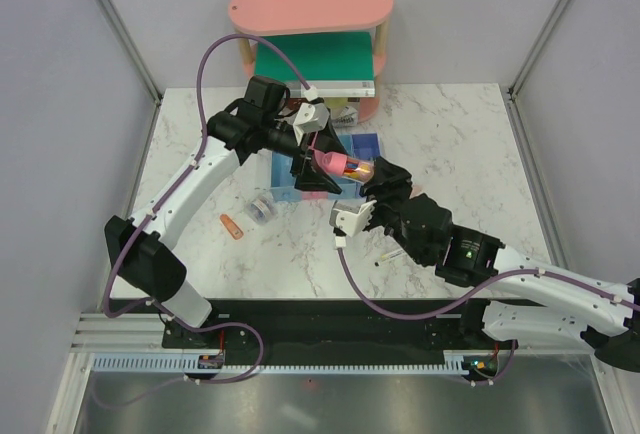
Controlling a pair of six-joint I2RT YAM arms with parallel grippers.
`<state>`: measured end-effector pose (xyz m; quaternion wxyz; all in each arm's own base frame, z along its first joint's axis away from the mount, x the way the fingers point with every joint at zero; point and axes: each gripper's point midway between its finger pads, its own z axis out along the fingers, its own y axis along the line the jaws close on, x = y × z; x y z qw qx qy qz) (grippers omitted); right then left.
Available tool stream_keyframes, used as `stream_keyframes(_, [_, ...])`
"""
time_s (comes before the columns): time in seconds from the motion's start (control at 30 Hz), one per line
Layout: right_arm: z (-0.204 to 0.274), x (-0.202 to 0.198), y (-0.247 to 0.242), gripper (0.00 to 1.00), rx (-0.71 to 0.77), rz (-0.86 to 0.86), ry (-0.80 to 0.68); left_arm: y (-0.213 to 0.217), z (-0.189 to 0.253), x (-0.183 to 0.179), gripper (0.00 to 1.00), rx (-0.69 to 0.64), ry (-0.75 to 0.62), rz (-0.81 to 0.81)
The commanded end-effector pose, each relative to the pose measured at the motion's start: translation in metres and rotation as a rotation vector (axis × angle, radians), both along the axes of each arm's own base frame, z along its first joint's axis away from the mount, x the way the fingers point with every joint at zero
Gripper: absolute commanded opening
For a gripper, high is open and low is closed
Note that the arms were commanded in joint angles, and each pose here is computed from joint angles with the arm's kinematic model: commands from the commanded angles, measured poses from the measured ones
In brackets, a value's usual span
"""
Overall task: Sort the stationery into containers
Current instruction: Pick up the pen from the center of the board.
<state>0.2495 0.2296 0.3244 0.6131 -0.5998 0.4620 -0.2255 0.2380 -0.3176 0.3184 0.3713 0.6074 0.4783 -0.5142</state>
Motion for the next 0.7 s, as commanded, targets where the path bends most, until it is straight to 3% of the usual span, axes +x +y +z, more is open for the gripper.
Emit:
stream_keyframes(0.0, [0.016,0.002,-0.002,0.0,0.075,-0.027,-0.043,-0.001,0.027,-0.008,0.82,-0.049,-0.048,-0.017])
stream_keyframes(0.13, [0.016,0.002,-0.002,0.01,0.073,-0.027,-0.044,-0.003,0.028,-0.007,0.68,-0.05,-0.052,-0.015])
stream_keyframes(0.17, [0.015,0.002,-0.001,0.01,0.072,-0.025,-0.042,-0.003,0.028,-0.007,0.58,-0.051,-0.053,-0.018])
stream_keyframes(0.27, [0.015,0.002,-0.002,0.01,0.073,-0.027,-0.042,-0.004,0.029,-0.006,0.45,-0.053,-0.051,-0.018])
stream_keyframes(0.37, [0.014,0.002,-0.003,0.02,0.072,-0.028,-0.045,-0.006,0.029,-0.007,0.44,-0.053,-0.052,-0.021])
stream_keyframes(0.53, [0.01,0.002,-0.002,0.03,0.061,-0.025,-0.042,-0.007,0.029,-0.008,0.23,-0.054,-0.052,-0.027])
stream_keyframes(0.63, [0.004,0.001,-0.002,0.12,0.038,-0.019,-0.041,-0.009,0.029,-0.009,0.04,-0.05,-0.054,-0.025])
stream_keyframes(0.67, [0.002,0.001,-0.003,0.28,0.03,-0.018,-0.041,-0.009,0.029,-0.008,0.02,-0.048,-0.053,-0.022])
